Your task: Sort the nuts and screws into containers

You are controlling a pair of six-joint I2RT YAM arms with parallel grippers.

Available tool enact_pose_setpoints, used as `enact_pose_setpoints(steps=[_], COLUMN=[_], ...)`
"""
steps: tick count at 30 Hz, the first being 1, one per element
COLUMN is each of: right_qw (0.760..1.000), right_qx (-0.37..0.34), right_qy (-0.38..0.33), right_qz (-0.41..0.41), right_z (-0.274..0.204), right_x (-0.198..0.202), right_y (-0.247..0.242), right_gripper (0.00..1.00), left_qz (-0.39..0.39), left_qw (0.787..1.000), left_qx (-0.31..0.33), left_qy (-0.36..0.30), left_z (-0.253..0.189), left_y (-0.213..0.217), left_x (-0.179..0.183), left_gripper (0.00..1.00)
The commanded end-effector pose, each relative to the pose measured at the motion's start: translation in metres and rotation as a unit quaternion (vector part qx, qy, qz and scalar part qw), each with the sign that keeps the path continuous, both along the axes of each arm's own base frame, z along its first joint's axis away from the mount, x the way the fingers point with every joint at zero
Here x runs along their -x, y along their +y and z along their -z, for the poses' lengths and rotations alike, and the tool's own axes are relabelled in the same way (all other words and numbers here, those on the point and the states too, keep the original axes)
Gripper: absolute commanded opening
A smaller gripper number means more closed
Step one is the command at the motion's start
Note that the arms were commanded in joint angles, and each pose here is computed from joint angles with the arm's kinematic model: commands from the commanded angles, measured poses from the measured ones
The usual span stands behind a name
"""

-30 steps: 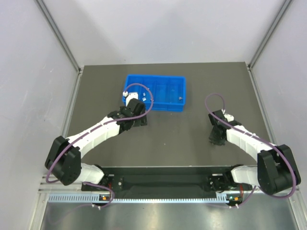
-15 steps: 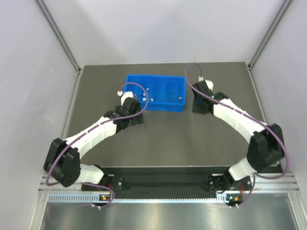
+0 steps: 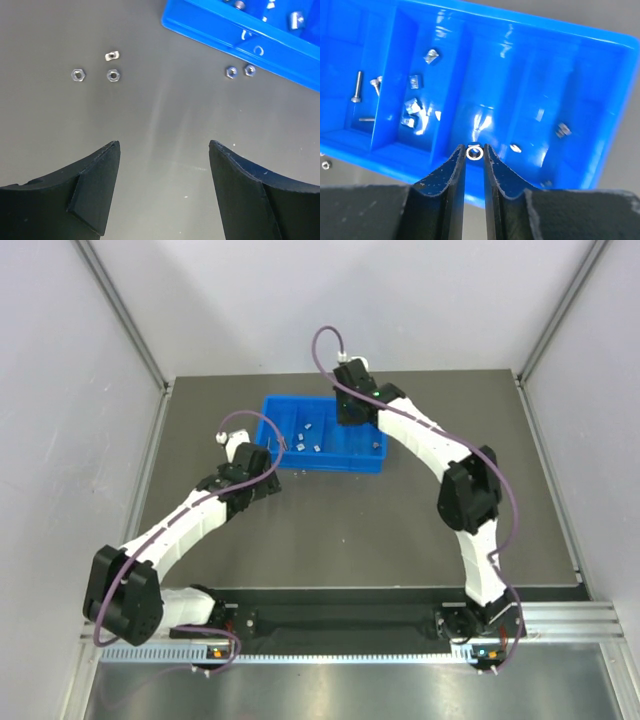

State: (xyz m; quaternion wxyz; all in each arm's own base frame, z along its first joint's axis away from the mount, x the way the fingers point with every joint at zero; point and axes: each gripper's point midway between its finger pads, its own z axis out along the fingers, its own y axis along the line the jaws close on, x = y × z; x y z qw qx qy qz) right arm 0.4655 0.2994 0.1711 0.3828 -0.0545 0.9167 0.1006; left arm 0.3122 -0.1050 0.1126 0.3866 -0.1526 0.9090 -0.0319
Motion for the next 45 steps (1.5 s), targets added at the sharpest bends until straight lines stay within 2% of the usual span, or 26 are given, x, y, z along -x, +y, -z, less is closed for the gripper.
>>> enact_pose_setpoints(steps=[1, 3, 6, 7, 9, 10, 12, 13, 16, 17, 19, 21, 22, 23, 25, 26, 28, 33, 36, 45], right_qw=[0.999, 0.999, 0.999, 0.999, 0.998, 0.998, 0.997, 0.996, 0.993, 0.992, 0.993, 0.992, 0.994, 0.993, 0.996, 0.994, 0.996, 0.994, 0.994, 0.993], right_qx=[-0.017, -0.010, -0.010, -0.009, -0.009, -0.010, -0.018, -0.023, -0.041, -0.049, -0.048, -0.058, -0.044, -0.053, -0.040, -0.048, -0.042, -0.065, -0.069, -0.059], right_qy=[-0.024, -0.018, -0.014, -0.014, -0.019, -0.027, -0.048, -0.055, -0.078, -0.093, -0.089, -0.102, -0.086, -0.102, -0.083, -0.095, -0.078, -0.078, -0.071, -0.068], right_qz=[-0.034, -0.035, -0.039, -0.043, -0.054, -0.056, -0.063, -0.068, -0.076, -0.073, -0.063, -0.051, -0.041, -0.035, -0.013, -0.005, 0.014, 0.047, 0.053, 0.078], right_z=[-0.010, 0.004, 0.010, 0.010, 0.002, -0.006, -0.031, -0.039, -0.075, -0.094, -0.092, -0.110, -0.091, -0.106, -0.083, -0.093, -0.075, -0.073, -0.067, -0.060], right_x=[-0.013, -0.017, -0.017, -0.017, -0.016, -0.017, -0.015, -0.013, -0.003, 0.002, 0.011, 0.024, 0.031, 0.039, 0.049, 0.055, 0.062, 0.074, 0.081, 0.086], right_y=[0.028, 0.032, 0.034, 0.035, 0.035, 0.035, 0.034, 0.035, 0.031, 0.025, 0.016, 0.003, -0.007, -0.015, -0.033, -0.041, -0.060, -0.096, -0.107, -0.136], right_gripper=[0.05, 0.08, 0.20, 0.31, 0.41, 0.52, 0.64, 0.77, 0.87, 0.88, 0.89, 0.90, 0.90, 0.90, 0.91, 0.91, 0.91, 0.91, 0.91, 0.91], left_qz=[-0.015, -0.027, -0.043, -0.049, -0.064, -0.077, -0.086, -0.100, -0.124, -0.132, -0.157, -0.170, -0.177, -0.191, -0.209, -0.220, -0.230, -0.242, -0.246, -0.251], left_qw=[0.999, 0.999, 0.998, 0.997, 0.997, 0.996, 0.995, 0.993, 0.990, 0.989, 0.986, 0.984, 0.983, 0.981, 0.978, 0.975, 0.973, 0.970, 0.969, 0.966], left_qx=[0.025, 0.024, 0.025, 0.024, 0.030, 0.033, 0.049, 0.055, 0.070, 0.069, 0.061, 0.057, 0.051, 0.036, 0.020, 0.004, -0.008, -0.030, -0.034, -0.059], left_qy=[-0.029, -0.035, -0.047, -0.046, -0.043, -0.039, -0.033, -0.030, -0.022, -0.021, -0.018, -0.021, -0.020, -0.023, -0.019, -0.017, -0.004, 0.010, 0.007, 0.012], left_z=[-0.010, -0.012, -0.016, -0.014, -0.013, -0.009, -0.003, 0.001, 0.009, 0.011, 0.016, 0.017, 0.020, 0.020, 0.026, 0.028, 0.036, 0.050, 0.054, 0.064], left_y=[0.000, 0.004, 0.011, 0.015, 0.019, 0.026, 0.029, 0.036, 0.050, 0.054, 0.065, 0.070, 0.073, 0.080, 0.088, 0.094, 0.098, 0.104, 0.105, 0.110], left_x=[-0.008, -0.008, -0.008, -0.008, -0.008, -0.008, -0.009, -0.011, -0.016, -0.017, -0.020, -0.024, -0.024, -0.025, -0.027, -0.026, -0.027, -0.031, -0.038, -0.054], left_gripper=[0.77, 0.77, 0.77, 0.79, 0.80, 0.82, 0.83, 0.83, 0.84, 0.84, 0.83, 0.83, 0.83, 0.83, 0.83, 0.82, 0.81, 0.77, 0.72, 0.65])
